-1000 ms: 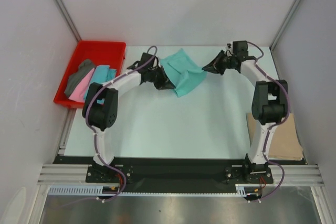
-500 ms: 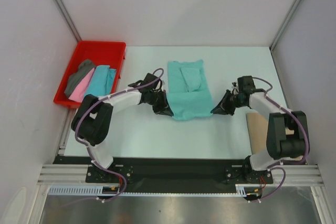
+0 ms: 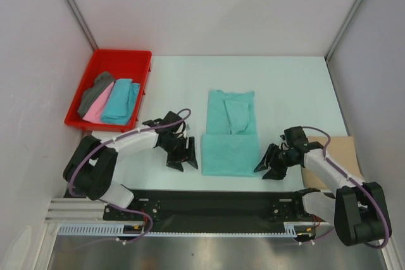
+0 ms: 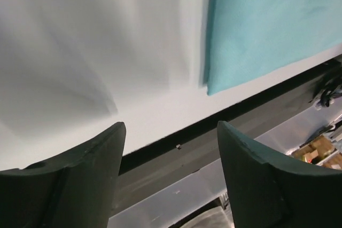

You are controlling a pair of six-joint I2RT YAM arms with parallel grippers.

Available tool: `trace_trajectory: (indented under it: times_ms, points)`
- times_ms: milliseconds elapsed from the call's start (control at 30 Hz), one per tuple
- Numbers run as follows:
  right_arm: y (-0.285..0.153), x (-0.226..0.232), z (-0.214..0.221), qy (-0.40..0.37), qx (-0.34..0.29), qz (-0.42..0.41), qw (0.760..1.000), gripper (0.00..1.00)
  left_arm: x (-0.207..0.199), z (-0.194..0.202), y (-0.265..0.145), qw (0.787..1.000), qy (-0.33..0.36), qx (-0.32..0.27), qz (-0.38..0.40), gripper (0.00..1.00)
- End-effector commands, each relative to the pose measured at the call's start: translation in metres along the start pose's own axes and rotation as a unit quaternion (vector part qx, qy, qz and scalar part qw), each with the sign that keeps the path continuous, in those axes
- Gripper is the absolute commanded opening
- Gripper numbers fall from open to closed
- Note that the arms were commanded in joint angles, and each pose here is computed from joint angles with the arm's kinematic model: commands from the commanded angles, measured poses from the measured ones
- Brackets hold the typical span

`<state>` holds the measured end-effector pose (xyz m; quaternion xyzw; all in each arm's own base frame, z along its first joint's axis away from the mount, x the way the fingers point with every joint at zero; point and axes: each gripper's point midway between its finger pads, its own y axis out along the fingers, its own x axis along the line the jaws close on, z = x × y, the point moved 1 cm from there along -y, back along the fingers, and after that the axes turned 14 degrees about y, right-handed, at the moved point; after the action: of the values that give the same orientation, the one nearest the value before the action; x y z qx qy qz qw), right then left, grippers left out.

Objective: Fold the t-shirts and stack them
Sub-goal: Fold the tshirt

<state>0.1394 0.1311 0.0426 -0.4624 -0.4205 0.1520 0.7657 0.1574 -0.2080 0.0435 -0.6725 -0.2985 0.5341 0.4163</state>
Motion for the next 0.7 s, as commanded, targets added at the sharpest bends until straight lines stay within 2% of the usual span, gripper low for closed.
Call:
trace_trajectory:
  times_ms: [0, 67, 167, 200, 233, 267, 367, 433, 667]
  points:
    - [-0.017, 0.036, -0.019, -0.035, -0.052, -0.042, 0.997, 0.58, -0.016, -0.025, -0.038, 0.996, 0.053, -0.076, -0.011, 0.76]
    - [-0.031, 0.068, -0.041, -0.063, -0.084, -0.053, 0.993, 0.61, -0.023, -0.046, -0.051, 0.991, 0.077, -0.112, -0.016, 0.79]
    - [-0.028, 0.086, -0.071, -0.107, -0.100, -0.028, 0.989, 0.61, -0.030, -0.079, -0.056, 0.985, 0.097, -0.142, -0.010, 0.80]
    - [-0.030, 0.099, -0.083, -0.122, -0.109, -0.031, 0.986, 0.61, -0.021, -0.088, -0.047, 0.986, 0.095, -0.134, -0.022, 0.80]
    - [-0.028, 0.104, -0.093, -0.139, -0.110, -0.027, 0.984, 0.59, -0.028, -0.106, -0.051, 0.982, 0.105, -0.155, -0.015, 0.80]
    - [-0.027, 0.108, -0.102, -0.147, -0.114, -0.023, 0.982, 0.54, -0.027, -0.116, -0.048, 0.981, 0.109, -0.159, -0.014, 0.80]
    - [-0.019, 0.121, -0.129, -0.159, -0.121, -0.011, 0.980, 0.46, -0.025, -0.144, -0.036, 0.980, 0.125, -0.154, -0.023, 0.78]
    - [-0.015, 0.128, -0.140, -0.161, -0.116, 0.000, 0.980, 0.45, -0.017, -0.155, -0.024, 0.982, 0.126, -0.134, -0.039, 0.77]
    - [-0.004, 0.126, -0.145, -0.173, -0.105, 0.051, 0.978, 0.44, -0.010, -0.170, -0.005, 0.987, 0.110, -0.105, -0.052, 0.77]
